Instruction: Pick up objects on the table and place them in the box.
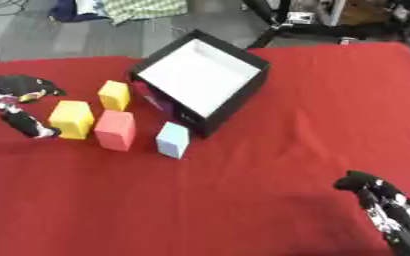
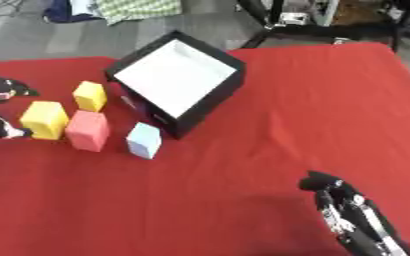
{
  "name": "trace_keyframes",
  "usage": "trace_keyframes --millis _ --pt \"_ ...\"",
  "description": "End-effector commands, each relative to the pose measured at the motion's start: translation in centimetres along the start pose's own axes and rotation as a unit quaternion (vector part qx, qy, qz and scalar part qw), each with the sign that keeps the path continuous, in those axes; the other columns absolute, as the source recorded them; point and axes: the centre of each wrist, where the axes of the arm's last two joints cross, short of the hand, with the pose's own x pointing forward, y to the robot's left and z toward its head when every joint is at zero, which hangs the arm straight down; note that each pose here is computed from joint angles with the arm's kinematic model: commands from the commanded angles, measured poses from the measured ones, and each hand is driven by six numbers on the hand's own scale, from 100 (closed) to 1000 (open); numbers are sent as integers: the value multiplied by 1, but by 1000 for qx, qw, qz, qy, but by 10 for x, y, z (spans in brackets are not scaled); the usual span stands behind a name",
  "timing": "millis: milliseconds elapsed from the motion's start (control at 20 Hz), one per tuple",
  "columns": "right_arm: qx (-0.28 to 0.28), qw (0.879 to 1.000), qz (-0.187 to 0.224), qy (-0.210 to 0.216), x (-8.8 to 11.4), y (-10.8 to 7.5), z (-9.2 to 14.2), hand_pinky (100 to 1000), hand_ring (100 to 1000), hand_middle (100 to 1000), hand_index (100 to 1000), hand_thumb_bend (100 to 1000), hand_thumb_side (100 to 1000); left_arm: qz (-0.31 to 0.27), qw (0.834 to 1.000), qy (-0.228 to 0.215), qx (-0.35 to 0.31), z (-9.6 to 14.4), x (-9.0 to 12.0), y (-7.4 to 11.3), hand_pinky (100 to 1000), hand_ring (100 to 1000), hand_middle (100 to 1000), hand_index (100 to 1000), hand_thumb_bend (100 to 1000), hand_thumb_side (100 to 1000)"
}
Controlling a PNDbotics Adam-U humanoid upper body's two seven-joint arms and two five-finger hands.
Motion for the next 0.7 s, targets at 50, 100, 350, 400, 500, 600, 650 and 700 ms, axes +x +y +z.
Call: trace_keyframes --millis 50,100,350,400,500,600,650,700 --pt "2 1000 1 -10 4 -1 -3 1000 805 722 837 100 539 -4 1000 11 22 1 -5 12 823 845 858 971 359 467" --pt "3 1000 1 -10 4 -1 -3 1000 805 722 836 100 539 -3 1000 11 21 -1 -4 10 822 844 854 970 358 466" --pt "5 1000 0 -11 4 -1 -4 1000 805 722 836 100 538 0 1000 3 -19 -11 2 2 783 737 698 860 290 237" --pt "4 1000 0 -11 4 -1 -4 1000 805 722 835 100 539 0 1000 0 -27 -12 3 2 769 695 639 815 277 198" --pt "4 1000 0 -11 4 -1 -4 1000 805 722 835 100 538 3 1000 -7 -25 -10 3 8 734 608 550 739 234 170" --pt "3 1000 0 -11 4 -1 -4 1000 805 722 834 100 538 5 1000 -14 -2 -5 2 22 714 554 489 684 185 163" --pt "3 1000 1 -10 4 -1 -3 1000 805 722 834 100 538 3 1000 -17 16 -1 1 33 716 549 482 677 178 161" --pt "3 1000 1 -10 3 -1 -3 1000 805 722 833 100 538 -3 999 -18 36 4 -1 45 717 547 478 672 170 159"
